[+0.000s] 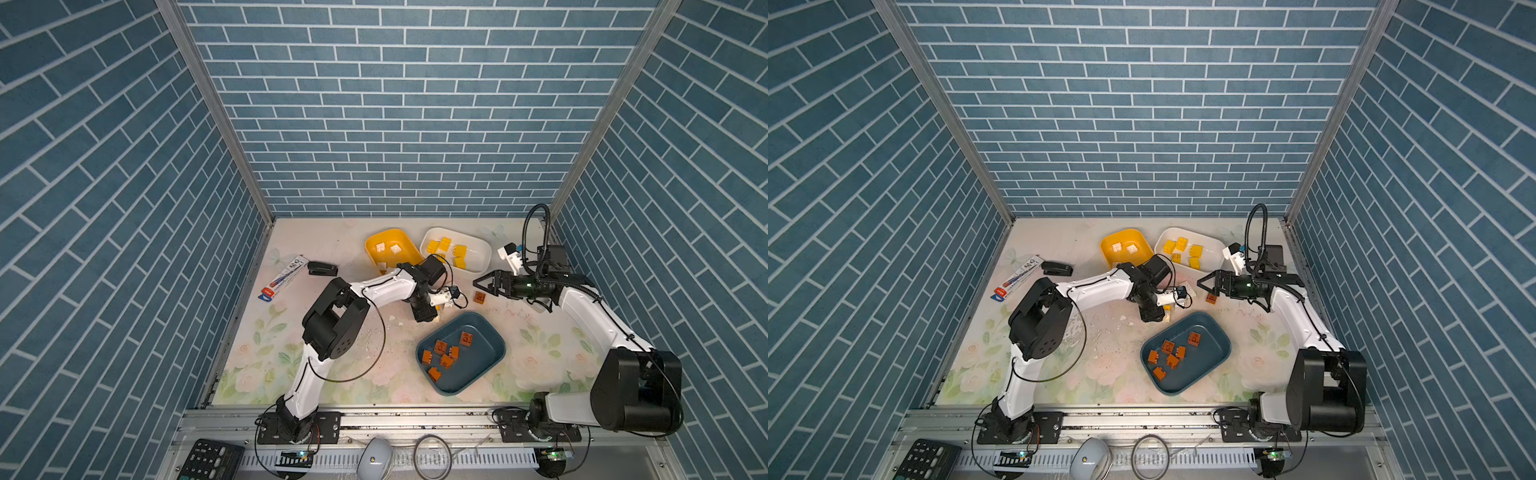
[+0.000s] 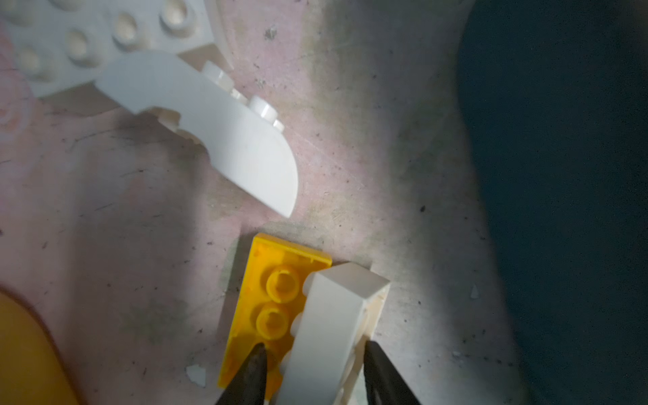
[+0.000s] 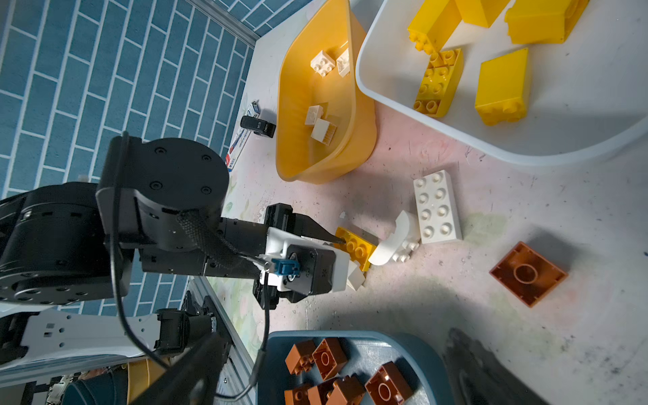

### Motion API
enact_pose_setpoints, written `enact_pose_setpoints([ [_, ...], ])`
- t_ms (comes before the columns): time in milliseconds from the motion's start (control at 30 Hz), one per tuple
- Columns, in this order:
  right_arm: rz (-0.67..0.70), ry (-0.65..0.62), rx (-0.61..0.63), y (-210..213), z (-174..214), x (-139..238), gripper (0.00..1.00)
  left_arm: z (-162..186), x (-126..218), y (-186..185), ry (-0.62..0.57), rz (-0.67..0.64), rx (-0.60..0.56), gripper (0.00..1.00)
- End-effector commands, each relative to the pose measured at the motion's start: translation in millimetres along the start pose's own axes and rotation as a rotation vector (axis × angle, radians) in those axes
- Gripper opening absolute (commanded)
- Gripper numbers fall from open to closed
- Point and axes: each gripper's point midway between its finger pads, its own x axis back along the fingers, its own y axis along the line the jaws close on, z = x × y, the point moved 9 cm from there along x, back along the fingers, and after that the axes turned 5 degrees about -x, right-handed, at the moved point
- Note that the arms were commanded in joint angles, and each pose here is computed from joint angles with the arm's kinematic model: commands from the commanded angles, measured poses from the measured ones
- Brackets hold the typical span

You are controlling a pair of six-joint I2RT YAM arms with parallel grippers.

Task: Sort the legos into containers by color
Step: 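Move the left gripper to the stacked yellow-and-white brick and close on the white brick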

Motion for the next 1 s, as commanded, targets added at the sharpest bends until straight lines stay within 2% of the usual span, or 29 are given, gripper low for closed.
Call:
enact_pose_setpoints([
  [0,-0.018,-0.012,0.046,6,-8,4,0.98,5,-8,-7,0.053,0.013,-0.025,0.41],
  [200,-0.018,-0.014,0.045,6,-11,4,0.98,7,9,1,0.077,-0.127,-0.042,0.37],
  [333,-0.021,-0.019,0.041,6,-14,4,0.99,7,22,-4,0.058,-0.124,-0.044,0.36],
  [533,-0.027,-0.025,0.037,6,-16,3,0.99,24,30,-10,0.101,-0.156,-0.039,0.35],
  [667,-0.033,-0.026,0.034,6,-17,2,0.98,33,29,-16,0.109,-0.128,-0.024,0.35],
  [800,-0.036,-0.026,0.033,6,-18,2,0.99,29,31,-15,0.068,-0.127,-0.003,0.38],
  [967,-0.039,-0.026,0.035,6,-19,2,0.98,8,34,-2,0.001,-0.138,0.038,0.49],
])
